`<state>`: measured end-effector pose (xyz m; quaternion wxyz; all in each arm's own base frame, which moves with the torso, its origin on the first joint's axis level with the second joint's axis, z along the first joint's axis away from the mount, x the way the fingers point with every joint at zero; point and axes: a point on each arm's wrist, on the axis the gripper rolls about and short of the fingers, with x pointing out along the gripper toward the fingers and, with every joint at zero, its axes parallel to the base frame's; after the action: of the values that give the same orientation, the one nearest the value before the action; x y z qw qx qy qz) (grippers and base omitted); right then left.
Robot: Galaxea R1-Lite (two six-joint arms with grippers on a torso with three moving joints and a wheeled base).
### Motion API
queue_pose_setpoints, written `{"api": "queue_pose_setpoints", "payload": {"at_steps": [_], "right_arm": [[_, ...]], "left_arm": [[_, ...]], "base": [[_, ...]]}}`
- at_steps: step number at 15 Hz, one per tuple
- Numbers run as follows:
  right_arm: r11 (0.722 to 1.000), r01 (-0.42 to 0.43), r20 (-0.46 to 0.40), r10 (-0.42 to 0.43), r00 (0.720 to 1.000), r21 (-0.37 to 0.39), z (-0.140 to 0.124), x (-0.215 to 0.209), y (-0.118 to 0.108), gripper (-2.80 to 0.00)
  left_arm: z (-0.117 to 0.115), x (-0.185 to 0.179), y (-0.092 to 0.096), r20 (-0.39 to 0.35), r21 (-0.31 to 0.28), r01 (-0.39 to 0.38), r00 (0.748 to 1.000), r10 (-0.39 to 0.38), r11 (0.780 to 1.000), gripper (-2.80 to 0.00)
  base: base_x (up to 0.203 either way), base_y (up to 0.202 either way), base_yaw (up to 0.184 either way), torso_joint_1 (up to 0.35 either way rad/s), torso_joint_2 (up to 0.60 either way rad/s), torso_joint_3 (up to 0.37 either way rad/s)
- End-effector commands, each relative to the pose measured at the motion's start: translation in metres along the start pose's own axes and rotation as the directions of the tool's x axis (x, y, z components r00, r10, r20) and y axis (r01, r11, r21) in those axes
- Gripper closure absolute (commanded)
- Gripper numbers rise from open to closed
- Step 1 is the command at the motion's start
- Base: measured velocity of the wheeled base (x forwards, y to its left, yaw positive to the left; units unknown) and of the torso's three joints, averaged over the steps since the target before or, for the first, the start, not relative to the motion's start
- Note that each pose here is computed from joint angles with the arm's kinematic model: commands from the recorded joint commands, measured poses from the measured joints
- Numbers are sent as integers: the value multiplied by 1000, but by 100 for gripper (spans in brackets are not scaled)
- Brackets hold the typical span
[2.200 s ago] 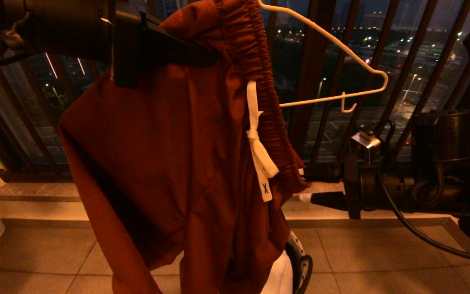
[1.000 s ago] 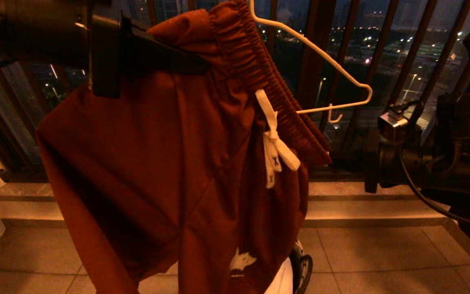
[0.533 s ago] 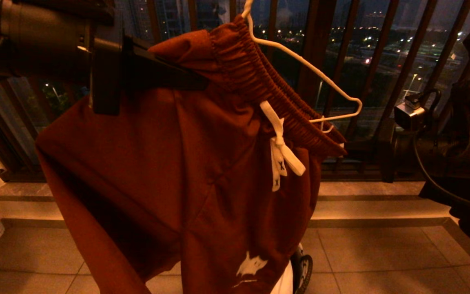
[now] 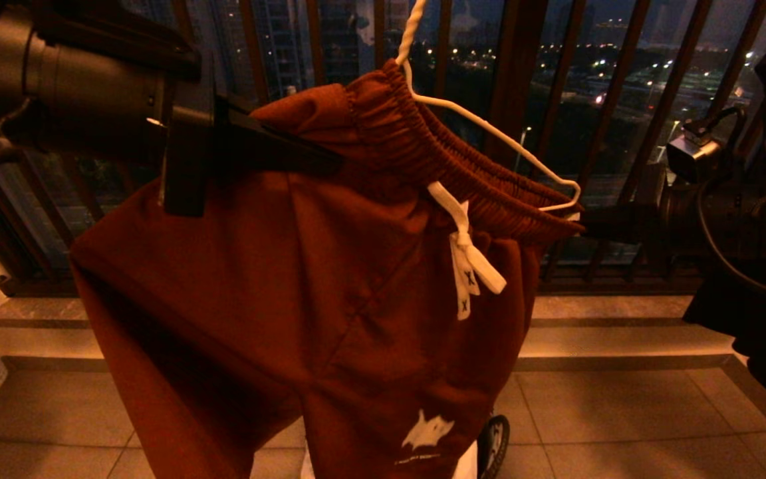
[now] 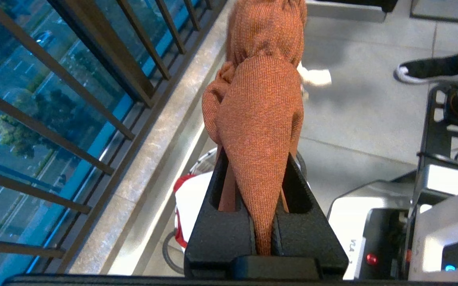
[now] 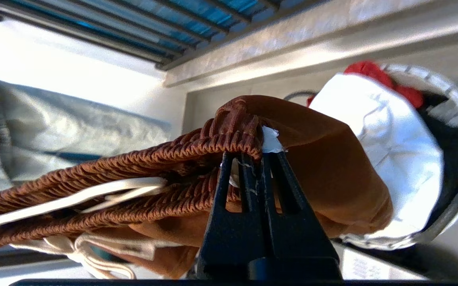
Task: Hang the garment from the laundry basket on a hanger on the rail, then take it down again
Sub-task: Hang the clothes on the clothes rack
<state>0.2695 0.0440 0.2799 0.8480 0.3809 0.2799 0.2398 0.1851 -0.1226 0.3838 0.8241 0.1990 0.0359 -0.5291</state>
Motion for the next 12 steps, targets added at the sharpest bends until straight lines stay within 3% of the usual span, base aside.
{"api": "queue_pose_setpoints", "payload": {"at_steps": [1,12], "right_arm": [[1000,-8,11,8,1000,-10,4,-2,6,0],[989,90,90,-79,993,-119,21,-21,34,0]], "left_arm": [[-3,2,0,-10,-1,8,1000,-8,1000,0],[-8,9,2,-31,4,17,999,-17,1000,0]], "base": [[0,0,0,0,0,0],[0,0,0,0,0,0]]}}
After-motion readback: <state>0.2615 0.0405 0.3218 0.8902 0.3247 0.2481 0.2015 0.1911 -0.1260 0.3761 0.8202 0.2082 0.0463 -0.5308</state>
